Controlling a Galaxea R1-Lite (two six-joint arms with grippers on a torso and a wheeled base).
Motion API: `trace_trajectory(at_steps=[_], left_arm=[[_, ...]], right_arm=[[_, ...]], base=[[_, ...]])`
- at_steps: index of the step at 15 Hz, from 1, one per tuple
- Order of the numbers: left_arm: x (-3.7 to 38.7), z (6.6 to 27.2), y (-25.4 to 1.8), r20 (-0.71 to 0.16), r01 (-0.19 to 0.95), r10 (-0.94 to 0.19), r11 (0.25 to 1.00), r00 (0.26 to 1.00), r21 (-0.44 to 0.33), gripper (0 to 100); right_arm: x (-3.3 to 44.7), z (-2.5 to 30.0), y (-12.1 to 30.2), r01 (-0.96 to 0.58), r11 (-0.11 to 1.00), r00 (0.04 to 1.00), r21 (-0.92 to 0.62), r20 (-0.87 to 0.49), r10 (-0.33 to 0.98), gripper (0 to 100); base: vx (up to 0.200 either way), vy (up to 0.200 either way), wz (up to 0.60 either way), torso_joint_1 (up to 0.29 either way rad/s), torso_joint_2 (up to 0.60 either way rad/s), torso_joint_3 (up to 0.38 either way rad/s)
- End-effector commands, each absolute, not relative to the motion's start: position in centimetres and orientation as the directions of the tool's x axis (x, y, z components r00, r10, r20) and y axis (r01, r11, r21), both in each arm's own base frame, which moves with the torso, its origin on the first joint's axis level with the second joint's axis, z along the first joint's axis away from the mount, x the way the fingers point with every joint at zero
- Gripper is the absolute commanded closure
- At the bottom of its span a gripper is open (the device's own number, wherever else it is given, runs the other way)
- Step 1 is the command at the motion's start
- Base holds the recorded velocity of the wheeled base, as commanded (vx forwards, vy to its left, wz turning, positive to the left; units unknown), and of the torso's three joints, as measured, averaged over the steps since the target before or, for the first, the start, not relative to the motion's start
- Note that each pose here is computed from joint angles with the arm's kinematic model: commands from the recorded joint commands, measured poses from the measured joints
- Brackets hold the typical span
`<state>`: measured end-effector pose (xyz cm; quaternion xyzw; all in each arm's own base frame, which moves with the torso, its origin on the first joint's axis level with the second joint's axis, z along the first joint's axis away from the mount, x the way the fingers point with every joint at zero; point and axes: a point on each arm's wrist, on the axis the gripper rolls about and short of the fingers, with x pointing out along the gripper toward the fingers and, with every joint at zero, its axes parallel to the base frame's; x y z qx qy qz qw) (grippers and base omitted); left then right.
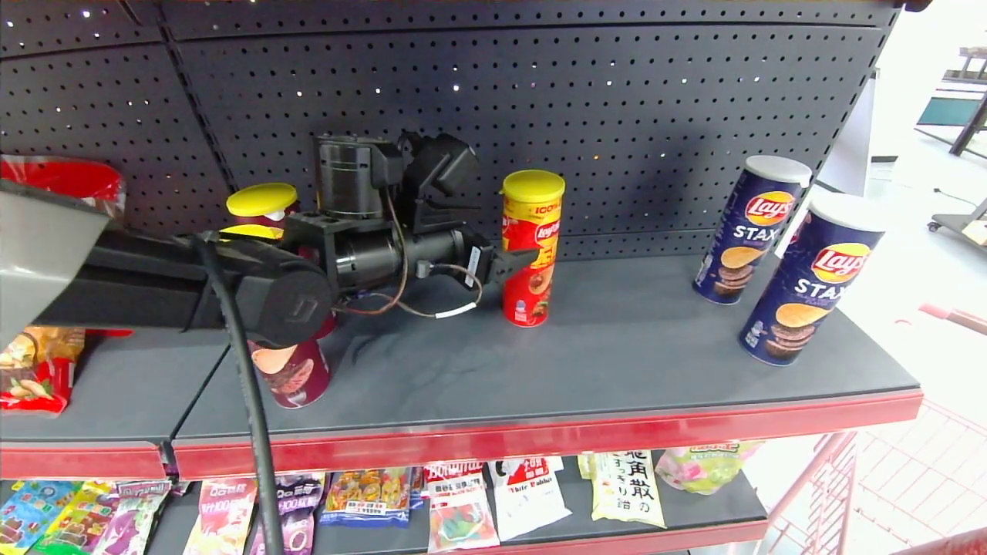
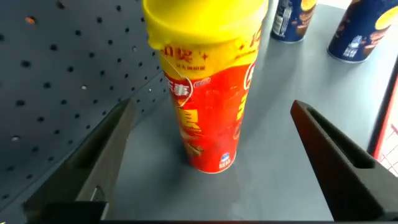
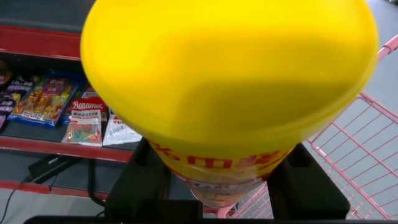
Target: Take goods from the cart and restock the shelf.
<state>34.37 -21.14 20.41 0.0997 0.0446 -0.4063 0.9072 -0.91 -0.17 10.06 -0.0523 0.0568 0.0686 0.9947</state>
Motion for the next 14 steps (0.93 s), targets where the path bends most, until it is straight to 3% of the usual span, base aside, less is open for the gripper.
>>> trace_trajectory(at_steps=[1, 14], left_arm=[[35.4, 19.4, -21.8, -0.175, 0.751, -0.731, 0.645, 0.660, 0.139, 0], [39.2, 18.6, -24.2, -0.121, 0.723, -0.714, 0.671, 0.690, 0.163, 0]], right_arm=[[-0.9, 10.1, -0.2, -0.142, 0.985, 0.984, -0.096, -0.121, 0.130, 100], [-0.9, 10.0, -0.2, -0.140, 0.986, 0.984, -0.087, -0.125, 0.129, 100]], base=[[0.000, 0.000, 0.00, 0.000, 0.00, 0.000], [0.000, 0.000, 0.00, 0.000, 0.00, 0.000]])
